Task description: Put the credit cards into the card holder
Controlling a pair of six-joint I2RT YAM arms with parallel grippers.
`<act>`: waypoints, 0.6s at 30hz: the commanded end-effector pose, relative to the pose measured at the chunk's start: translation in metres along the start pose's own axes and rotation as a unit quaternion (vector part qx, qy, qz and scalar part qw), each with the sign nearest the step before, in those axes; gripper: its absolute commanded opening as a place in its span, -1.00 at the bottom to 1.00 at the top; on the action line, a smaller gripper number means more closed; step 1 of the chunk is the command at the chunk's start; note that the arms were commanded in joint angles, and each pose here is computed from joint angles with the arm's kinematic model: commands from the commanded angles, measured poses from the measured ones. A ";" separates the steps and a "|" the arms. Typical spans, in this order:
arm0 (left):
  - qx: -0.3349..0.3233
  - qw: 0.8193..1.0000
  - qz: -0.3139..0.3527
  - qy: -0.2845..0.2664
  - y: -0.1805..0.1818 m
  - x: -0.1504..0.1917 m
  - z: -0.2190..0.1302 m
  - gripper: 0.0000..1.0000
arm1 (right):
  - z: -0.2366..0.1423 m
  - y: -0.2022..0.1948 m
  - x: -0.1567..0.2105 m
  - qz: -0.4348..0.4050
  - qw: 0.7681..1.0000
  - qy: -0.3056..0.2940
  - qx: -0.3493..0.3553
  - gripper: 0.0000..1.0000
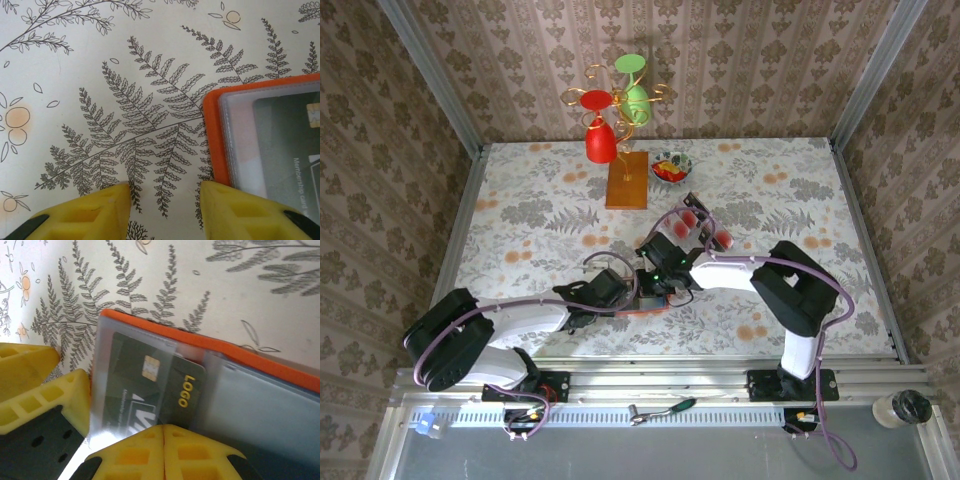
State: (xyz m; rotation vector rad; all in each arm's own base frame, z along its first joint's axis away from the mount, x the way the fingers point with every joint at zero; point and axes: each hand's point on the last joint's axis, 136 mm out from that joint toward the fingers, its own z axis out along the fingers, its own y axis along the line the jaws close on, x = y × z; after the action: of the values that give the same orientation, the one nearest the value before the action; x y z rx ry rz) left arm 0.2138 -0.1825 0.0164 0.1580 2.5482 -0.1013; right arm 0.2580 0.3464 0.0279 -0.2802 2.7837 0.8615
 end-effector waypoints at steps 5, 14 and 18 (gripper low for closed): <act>0.010 1.000 -0.005 0.012 -0.002 0.010 0.008 -0.15 | 0.005 0.013 0.006 -0.011 0.999 0.028 -0.013 -0.82; 0.008 1.000 -0.001 0.013 -0.001 0.011 0.008 -0.15 | -0.027 0.003 -0.009 -0.020 0.999 -0.018 0.027 -0.82; 0.009 1.000 -0.003 0.010 -0.001 0.010 0.007 -0.15 | -0.025 -0.001 -0.008 -0.022 0.999 -0.013 0.038 -0.83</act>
State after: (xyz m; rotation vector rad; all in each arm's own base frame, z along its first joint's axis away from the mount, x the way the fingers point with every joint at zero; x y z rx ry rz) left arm 0.2140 -0.1825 0.0161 0.1569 2.5449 -0.1034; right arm 0.2613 0.3429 0.0519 -0.3074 2.7486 0.8233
